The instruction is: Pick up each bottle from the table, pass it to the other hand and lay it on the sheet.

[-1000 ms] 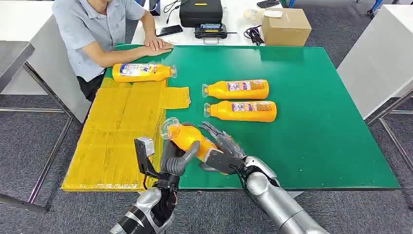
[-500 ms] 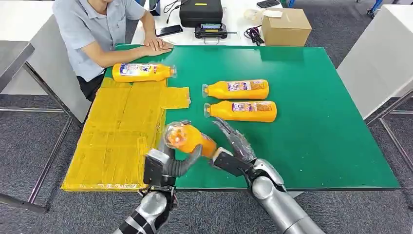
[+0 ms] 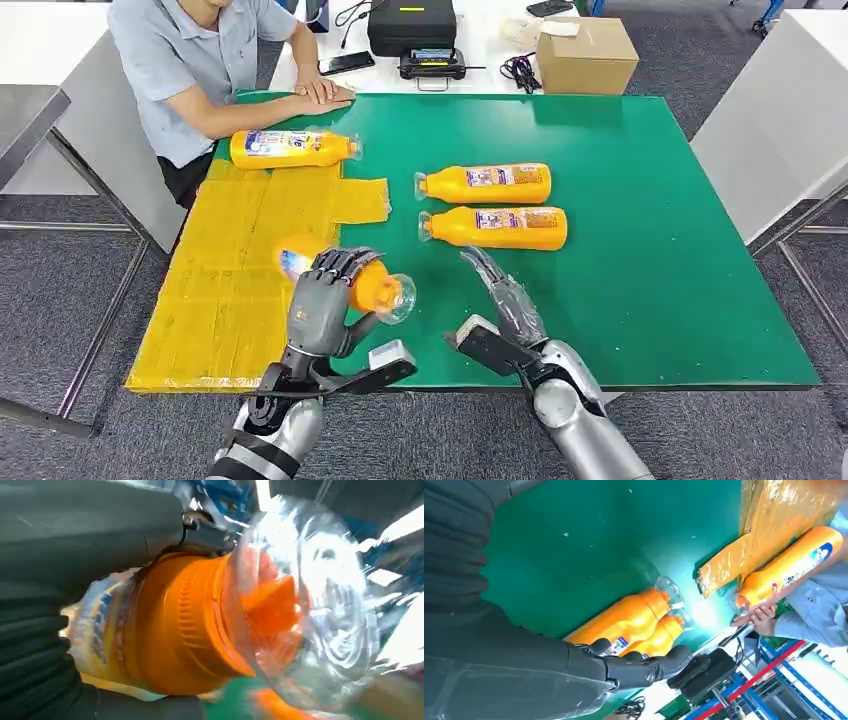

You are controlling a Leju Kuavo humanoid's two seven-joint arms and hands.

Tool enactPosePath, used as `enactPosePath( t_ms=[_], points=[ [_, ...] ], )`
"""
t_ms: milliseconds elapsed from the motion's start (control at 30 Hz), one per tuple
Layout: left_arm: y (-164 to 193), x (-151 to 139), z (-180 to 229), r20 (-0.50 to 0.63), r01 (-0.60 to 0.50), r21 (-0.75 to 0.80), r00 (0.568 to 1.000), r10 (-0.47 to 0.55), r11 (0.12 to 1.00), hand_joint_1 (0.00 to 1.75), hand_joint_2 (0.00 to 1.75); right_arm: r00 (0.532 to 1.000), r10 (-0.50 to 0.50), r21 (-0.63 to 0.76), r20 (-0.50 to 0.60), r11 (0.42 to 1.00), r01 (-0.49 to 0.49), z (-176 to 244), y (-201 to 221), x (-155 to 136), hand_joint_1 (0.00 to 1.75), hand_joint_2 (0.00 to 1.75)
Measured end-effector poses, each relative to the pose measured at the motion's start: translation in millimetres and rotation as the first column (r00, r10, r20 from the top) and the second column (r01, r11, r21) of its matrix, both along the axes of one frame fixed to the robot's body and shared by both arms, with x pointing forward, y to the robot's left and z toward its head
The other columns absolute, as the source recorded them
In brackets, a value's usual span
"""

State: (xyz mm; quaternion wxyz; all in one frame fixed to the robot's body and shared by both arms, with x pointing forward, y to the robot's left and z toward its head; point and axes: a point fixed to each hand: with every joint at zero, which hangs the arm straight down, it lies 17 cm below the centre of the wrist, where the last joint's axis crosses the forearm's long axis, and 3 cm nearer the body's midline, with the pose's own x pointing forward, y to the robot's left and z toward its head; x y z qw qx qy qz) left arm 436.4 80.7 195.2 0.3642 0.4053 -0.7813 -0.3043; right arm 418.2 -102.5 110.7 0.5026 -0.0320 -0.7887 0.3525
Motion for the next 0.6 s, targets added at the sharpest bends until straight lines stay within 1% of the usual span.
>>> enactPosePath(
  t_ms=[100,233,367,433,600],
  points=[
    [20,13,-20,-0.037,-0.094,0.112,0.994,0.099,0.989,1.75,1.75,1.000,-0.016,0.011,-0.005,1.000,0.016,-1,-6,-1,0.00,1.75],
    [41,35,-59,-0.135,-0.150,0.257,0.973,0.189,0.955,1.75,1.75,1.000,-0.031,0.028,-0.005,0.999,0.031,1,-15,1,0.00,1.75],
    [55,47,-79,-0.176,-0.163,0.321,0.957,0.228,0.933,1.75,1.75,0.999,-0.043,0.037,-0.007,0.998,0.044,3,-21,4,0.00,1.75],
    [61,54,-91,-0.214,-0.170,0.361,0.942,0.259,0.917,1.75,1.75,0.999,-0.041,0.041,-0.010,0.998,0.041,3,-21,4,0.00,1.75],
    [71,70,-114,-0.273,-0.152,0.461,0.913,0.303,0.874,1.75,1.75,0.999,-0.036,0.061,-0.020,0.997,0.038,4,-20,5,0.00,1.75]
  ],
)
